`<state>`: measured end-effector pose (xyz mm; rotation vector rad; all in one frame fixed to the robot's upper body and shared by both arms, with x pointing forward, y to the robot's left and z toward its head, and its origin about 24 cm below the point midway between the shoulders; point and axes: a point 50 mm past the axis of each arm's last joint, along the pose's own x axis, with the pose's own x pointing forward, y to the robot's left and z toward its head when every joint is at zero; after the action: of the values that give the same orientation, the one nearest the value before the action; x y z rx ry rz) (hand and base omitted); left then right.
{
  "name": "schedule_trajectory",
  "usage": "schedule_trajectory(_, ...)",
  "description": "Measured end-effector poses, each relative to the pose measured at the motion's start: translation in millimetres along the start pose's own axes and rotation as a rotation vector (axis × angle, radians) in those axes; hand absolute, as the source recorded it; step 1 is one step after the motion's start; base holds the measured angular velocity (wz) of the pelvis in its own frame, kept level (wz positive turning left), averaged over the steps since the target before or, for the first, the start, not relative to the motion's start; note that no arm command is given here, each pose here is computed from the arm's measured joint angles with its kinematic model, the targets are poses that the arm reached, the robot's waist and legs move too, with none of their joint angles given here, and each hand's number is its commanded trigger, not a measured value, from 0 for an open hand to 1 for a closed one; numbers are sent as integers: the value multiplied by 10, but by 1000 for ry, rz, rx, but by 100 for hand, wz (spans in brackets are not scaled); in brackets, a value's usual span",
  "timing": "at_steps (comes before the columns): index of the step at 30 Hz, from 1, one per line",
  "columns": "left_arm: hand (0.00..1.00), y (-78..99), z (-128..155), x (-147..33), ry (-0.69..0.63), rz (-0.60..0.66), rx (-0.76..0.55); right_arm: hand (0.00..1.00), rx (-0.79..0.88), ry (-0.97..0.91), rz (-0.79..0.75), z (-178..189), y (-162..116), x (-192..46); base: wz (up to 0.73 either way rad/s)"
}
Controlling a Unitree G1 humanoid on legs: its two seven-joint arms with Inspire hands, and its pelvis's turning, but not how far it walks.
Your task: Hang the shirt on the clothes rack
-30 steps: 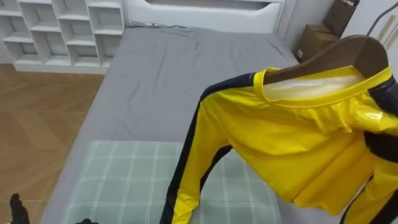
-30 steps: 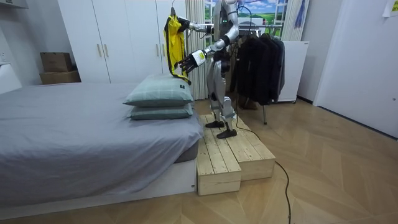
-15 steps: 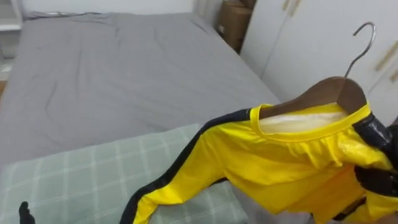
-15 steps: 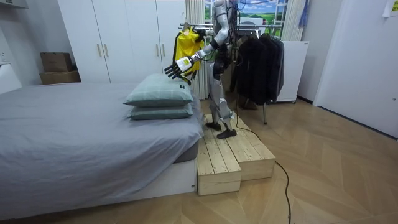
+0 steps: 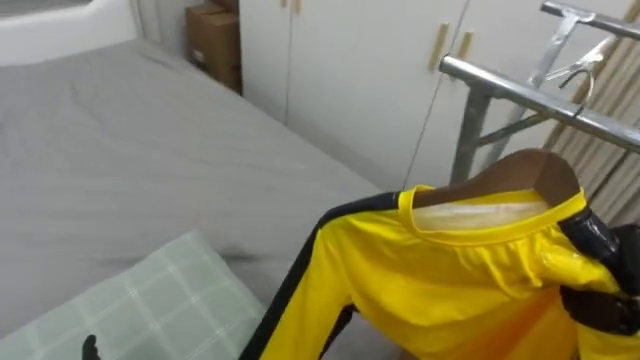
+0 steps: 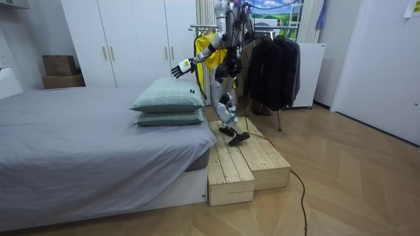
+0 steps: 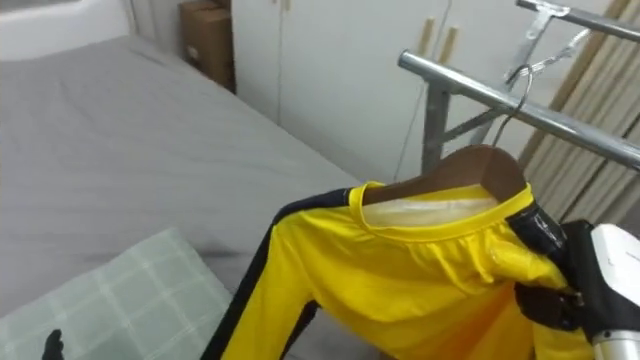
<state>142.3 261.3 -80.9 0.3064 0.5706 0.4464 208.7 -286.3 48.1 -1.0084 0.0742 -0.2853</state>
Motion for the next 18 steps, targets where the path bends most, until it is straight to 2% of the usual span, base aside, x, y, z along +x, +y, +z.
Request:
schedule_trajectory(6,0,-111,18,-36,-11,26,-15,100,-3,-69,-50,136,-48,16,-121)
schedule_trajectory(8,0,-142,59,-46,-28,41,-23,100,-1,-81,-65,160,-60,35,-148)
schedule_trajectory(11,0,-213,163,-32,-71,53,-56,100,1,-96,-111,193,-109,76,-103)
schedule_trajectory(14,0,-278,246,-30,-119,44,-75,100,2,-111,-157,232,-148,108,-67)
schedule_trajectory(18,0,-322,386,5,-173,36,-86,100,7,-145,-189,273,-180,111,-4)
